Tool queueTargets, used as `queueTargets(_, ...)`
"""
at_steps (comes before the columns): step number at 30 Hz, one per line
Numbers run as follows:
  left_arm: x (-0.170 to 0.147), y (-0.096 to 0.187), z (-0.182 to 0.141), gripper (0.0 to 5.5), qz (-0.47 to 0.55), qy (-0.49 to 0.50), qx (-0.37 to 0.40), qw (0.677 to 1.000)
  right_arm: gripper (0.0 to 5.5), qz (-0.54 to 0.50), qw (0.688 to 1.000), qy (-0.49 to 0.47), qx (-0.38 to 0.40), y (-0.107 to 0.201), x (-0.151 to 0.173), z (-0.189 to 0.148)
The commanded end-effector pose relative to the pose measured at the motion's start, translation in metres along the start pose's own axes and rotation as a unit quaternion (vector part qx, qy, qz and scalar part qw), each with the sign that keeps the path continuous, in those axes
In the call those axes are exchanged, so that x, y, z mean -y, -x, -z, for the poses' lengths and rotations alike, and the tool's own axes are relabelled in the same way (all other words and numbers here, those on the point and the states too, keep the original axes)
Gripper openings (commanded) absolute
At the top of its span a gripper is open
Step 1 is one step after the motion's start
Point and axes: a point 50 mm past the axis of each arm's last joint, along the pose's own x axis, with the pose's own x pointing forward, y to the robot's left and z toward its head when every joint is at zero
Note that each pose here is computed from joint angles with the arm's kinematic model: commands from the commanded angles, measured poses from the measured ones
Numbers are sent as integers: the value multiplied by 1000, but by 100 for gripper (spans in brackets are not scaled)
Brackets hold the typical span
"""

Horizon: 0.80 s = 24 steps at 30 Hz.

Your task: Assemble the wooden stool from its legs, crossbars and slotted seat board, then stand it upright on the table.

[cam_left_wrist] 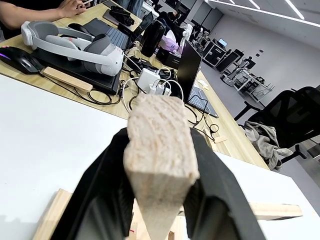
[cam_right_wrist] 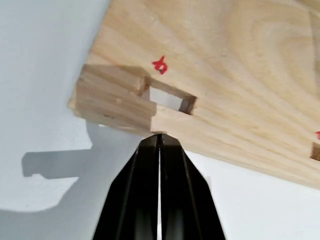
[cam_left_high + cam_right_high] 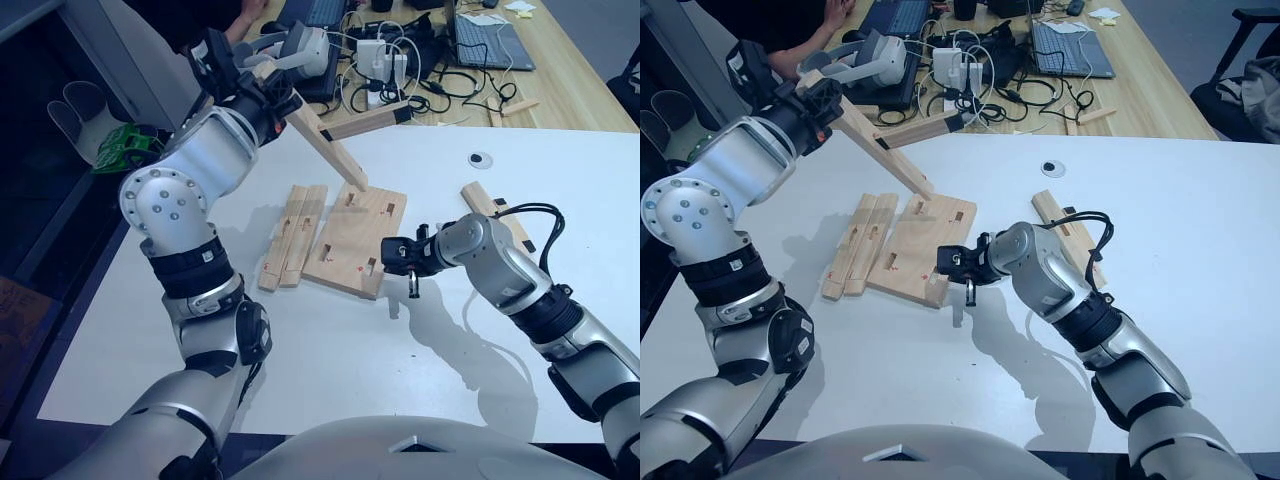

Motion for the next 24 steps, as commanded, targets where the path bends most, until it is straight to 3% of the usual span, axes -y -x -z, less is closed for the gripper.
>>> queueTargets(1, -9, 16, -18, 102, 16, -64, 1, 998, 0, 78, 995, -46, 44, 8, 9, 3)
queueTargets(5, -22, 30, -35, 102, 43, -118, -27, 992, 0, 141, 983, -100, 61, 22, 6, 20)
queueTargets(11, -32, 42, -15, 102, 46, -101, -110, 988, 0, 254, 950, -155, 98, 34, 6, 33)
queueTargets(24, -35, 51, 3, 102, 58, -124, -160, 977, 0, 276, 938, -170, 125, 30, 6, 29)
